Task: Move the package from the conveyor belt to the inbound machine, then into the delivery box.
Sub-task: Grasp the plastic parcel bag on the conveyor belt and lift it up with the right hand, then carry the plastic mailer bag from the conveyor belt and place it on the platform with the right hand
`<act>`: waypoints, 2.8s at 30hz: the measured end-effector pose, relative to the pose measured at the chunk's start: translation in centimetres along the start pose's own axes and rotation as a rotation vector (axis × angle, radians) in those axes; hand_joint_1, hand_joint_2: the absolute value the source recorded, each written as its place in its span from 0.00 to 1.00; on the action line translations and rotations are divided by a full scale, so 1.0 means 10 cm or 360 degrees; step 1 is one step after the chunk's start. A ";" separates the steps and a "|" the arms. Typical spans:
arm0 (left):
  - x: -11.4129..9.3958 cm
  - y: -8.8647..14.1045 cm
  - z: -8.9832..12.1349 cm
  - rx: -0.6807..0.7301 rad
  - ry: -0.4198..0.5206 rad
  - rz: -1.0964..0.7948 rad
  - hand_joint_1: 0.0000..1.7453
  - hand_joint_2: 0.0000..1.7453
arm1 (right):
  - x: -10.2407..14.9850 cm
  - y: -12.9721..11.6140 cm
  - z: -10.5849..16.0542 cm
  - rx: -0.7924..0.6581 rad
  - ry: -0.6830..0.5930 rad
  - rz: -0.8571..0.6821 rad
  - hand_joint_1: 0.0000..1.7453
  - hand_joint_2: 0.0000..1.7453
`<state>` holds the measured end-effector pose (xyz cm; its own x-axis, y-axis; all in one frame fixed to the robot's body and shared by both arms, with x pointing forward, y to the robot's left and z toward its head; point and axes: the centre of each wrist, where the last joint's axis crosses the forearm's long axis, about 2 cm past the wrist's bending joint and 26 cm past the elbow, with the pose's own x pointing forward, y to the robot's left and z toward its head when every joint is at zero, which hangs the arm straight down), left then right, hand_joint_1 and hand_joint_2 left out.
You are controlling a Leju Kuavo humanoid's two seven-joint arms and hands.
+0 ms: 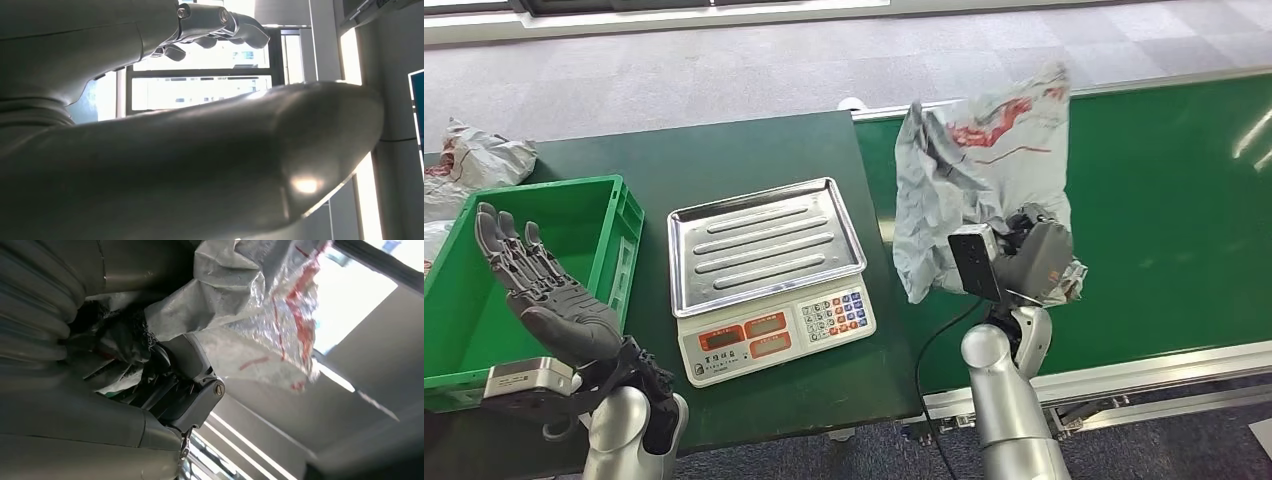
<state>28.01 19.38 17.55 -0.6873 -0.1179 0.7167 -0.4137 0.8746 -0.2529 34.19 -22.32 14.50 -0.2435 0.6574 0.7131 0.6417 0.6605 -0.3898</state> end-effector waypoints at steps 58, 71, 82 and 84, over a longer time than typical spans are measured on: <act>0.09 -0.32 -0.07 -0.0101 -0.0015 0.0216 0.00 0.00 | 1.32 1.21 0.01 0.1212 -0.0383 -0.0207 1.00 1.00; 0.06 -0.34 -0.11 -0.0151 -0.0035 0.0213 0.00 0.00 | 1.25 1.30 0.26 0.1868 -0.0591 -0.0464 0.00 0.75; 0.07 -0.29 -0.09 -0.0115 -0.0055 0.0139 0.00 0.00 | 1.22 1.27 0.20 0.1843 -0.0610 -0.0999 0.00 0.00; 0.07 -0.26 -0.08 -0.0108 -0.0064 0.0114 0.00 0.00 | 1.23 1.22 0.14 0.1800 -0.0632 -0.1128 0.00 0.00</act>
<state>29.07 17.39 19.25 -0.7377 -0.0713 0.6714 -0.3222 0.9111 -0.2572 38.01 -5.71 17.73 -0.5760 -0.0050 0.8174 -0.5870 0.6985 -0.4093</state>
